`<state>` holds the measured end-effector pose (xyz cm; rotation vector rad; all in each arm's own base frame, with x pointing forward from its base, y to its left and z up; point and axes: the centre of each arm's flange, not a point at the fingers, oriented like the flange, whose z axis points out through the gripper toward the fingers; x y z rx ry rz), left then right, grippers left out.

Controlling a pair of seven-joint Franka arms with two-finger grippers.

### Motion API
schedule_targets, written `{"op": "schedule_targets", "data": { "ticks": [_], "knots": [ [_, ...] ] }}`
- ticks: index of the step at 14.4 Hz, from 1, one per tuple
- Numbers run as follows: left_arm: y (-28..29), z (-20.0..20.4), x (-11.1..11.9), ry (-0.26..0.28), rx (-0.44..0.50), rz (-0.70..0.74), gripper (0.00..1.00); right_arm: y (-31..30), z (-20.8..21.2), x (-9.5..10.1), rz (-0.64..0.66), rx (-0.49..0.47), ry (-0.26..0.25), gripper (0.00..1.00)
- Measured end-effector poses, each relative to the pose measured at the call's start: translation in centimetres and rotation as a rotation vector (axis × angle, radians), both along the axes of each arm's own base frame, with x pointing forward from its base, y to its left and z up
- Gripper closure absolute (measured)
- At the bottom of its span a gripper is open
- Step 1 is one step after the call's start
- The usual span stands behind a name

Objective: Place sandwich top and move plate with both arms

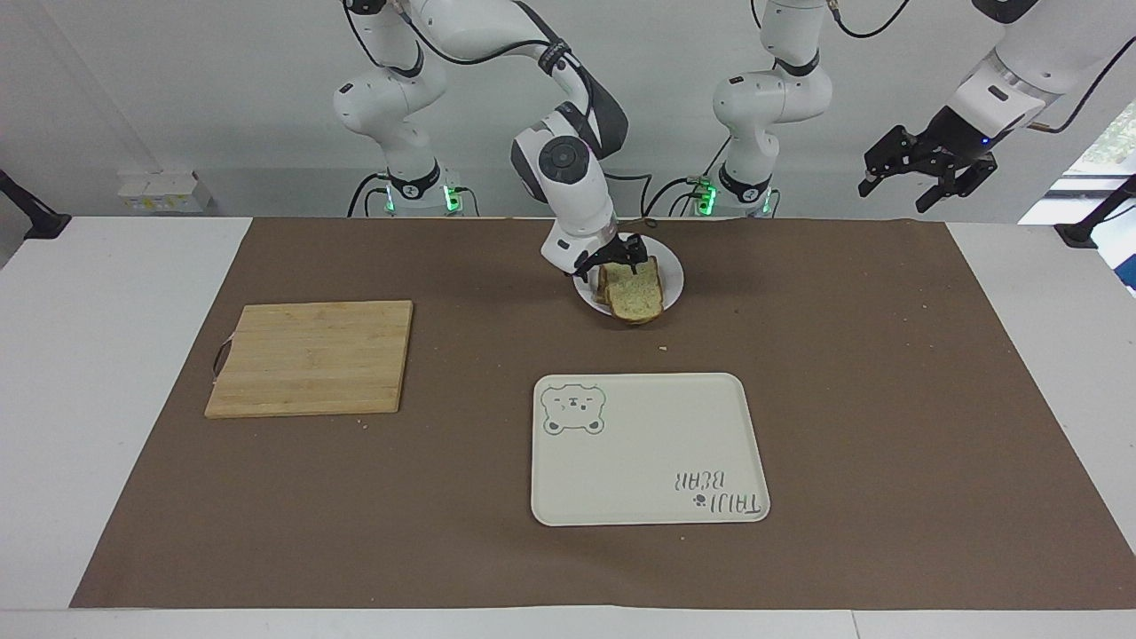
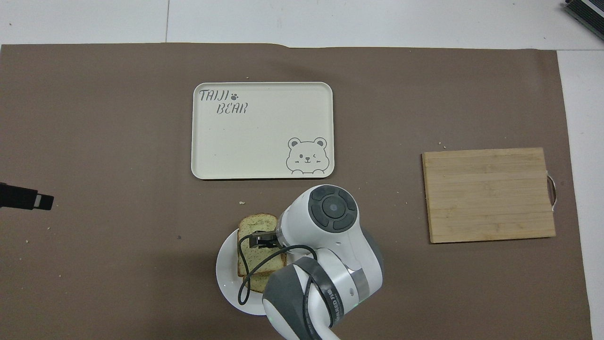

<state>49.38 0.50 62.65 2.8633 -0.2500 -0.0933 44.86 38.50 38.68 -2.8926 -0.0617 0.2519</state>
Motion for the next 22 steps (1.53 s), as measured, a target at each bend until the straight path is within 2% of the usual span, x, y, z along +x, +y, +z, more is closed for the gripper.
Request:
{"op": "schedule_targets", "data": {
  "ticks": [3, 7, 12, 14, 16, 19, 22],
  "knots": [
    [-0.8, -4.2, -0.4, -0.02, -0.105, 0.048, 0.0, -4.1, 4.6, 1.6, 0.011, -0.058, -0.058, 0.0],
    [-1.8, -10.6, -2.5, -0.026, -0.262, 0.068, 0.0, -9.1, 9.5, 3.8, -0.021, -0.112, -0.116, 0.0],
    [-2.5, -18.7, -5.4, -0.086, -0.466, 0.065, 0.0, -16.8, 13.6, 7.4, -0.112, -0.125, -0.193, 0.0],
    [-3.0, -21.8, -6.7, -0.12, -0.567, 0.052, 0.01, -20.8, 15.2, 8.5, -0.127, -0.127, -0.201, 0.0],
    [-3.2, -25.0, -8.0, -0.139, -0.63, 0.045, 0.01, -24.1, 16.4, 9.2, -0.136, -0.132, -0.196, 0.0],
    [-3.6, -28.2, -9.0, -0.128, -0.679, 0.042, 0.03, -28.5, 18.3, 9.6, -0.168, -0.139, -0.181, 0.0],
    [-5.9, -30.6, -9.6, -0.148, -0.703, 0.088, 0.06, -30.7, 19.1, 9.2, -0.192, -0.147, -0.149, 0.0]
  ]
}}
